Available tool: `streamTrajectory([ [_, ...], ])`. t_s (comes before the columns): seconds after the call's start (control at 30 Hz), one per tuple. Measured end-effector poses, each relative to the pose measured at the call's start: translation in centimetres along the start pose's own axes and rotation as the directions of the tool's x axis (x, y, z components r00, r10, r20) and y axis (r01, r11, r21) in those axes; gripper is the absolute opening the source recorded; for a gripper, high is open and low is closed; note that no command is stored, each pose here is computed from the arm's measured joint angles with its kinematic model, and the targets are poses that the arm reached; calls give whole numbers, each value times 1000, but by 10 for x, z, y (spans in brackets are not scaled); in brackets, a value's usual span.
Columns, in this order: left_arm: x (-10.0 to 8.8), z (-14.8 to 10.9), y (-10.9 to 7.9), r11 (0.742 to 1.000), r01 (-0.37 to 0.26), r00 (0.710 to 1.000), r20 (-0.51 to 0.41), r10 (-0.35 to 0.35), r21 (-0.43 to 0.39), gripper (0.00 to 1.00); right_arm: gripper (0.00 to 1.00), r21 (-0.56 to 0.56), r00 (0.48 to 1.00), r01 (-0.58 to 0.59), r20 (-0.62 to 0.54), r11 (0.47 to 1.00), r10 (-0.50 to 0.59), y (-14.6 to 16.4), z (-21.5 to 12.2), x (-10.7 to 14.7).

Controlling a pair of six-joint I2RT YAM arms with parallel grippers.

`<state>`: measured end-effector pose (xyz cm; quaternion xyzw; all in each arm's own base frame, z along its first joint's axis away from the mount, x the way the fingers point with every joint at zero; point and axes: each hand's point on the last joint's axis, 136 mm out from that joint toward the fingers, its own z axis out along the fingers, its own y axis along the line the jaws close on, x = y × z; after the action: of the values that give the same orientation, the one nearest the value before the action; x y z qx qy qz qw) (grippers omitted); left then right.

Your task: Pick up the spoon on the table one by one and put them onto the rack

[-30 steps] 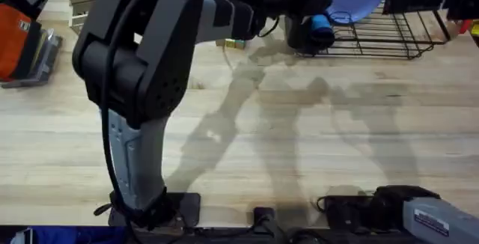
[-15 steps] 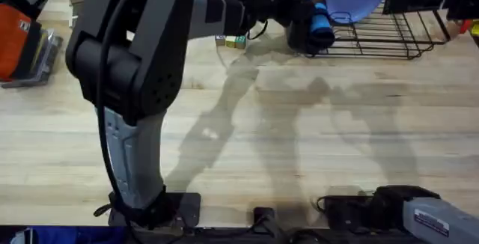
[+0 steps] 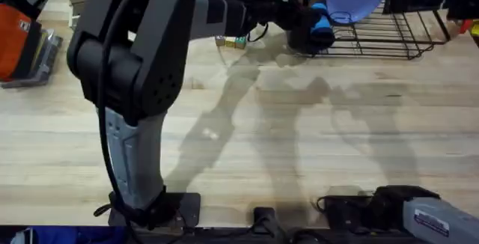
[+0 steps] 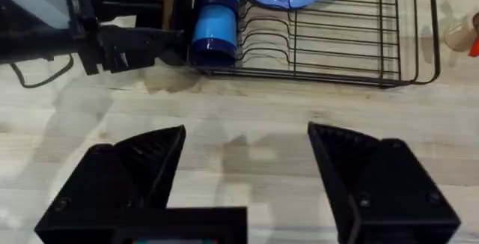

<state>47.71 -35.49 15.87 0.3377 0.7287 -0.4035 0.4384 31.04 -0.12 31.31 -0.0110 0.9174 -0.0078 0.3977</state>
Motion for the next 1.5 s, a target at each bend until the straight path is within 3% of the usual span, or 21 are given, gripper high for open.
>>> streamTrajectory([
  [0.37, 2, -14, -3, 1000, 11, 999, -50, -10, 9, 613, 993, 0, 1000, 0, -1, 1000, 0, 0, 0, 0],
  [0.5, -4, -35, -6, 999, -30, 994, -102, 27, -20, 750, 993, 0, 1000, 0, -1, 1000, 0, 0, 0, 0],
  [0.57, -9, -45, -8, 997, -58, 991, -121, 52, -43, 940, 993, 0, 1000, 0, -1, 1000, 0, 0, 0, 0],
  [0.6, -11, -50, -9, 996, -70, 990, -130, 62, -55, 981, 993, 0, 1000, 0, -1, 1000, 0, 0, 0, 0],
  [0.63, -18, -63, -13, 992, -98, 985, -151, 86, -79, 995, 993, 0, 1000, 0, -1, 1000, 0, 0, 0, 0],
  [0.73, -20, -73, -15, 990, -102, 981, -172, 85, -93, 995, 993, 0, 1000, 0, -1, 1000, 0, 0, 0, 0],
  [0.93, -18, -111, -3, 986, -51, 975, -220, 15, -159, 995, 993, 0, 1000, 0, -8, 1000, 0, 0, 0, 2],
  [1.13, -31, -165, 8, 965, -9, 974, -221, -50, -260, 995, 993, 0, 1000, 0, -16, 1000, 0, 0, 0, 4],
  [1.3, -33, -215, 12, 927, 26, 963, -238, -123, -373, 995, 993, 0, 1000, 0, -16, 1000, 0, 0, 0, 4],
  [1.5, -15, -266, 16, 866, 86, 928, -276, -249, -492, 995, 993, 0, 1000, 0, -16, 1000, 0, 0, 0, 4],
])
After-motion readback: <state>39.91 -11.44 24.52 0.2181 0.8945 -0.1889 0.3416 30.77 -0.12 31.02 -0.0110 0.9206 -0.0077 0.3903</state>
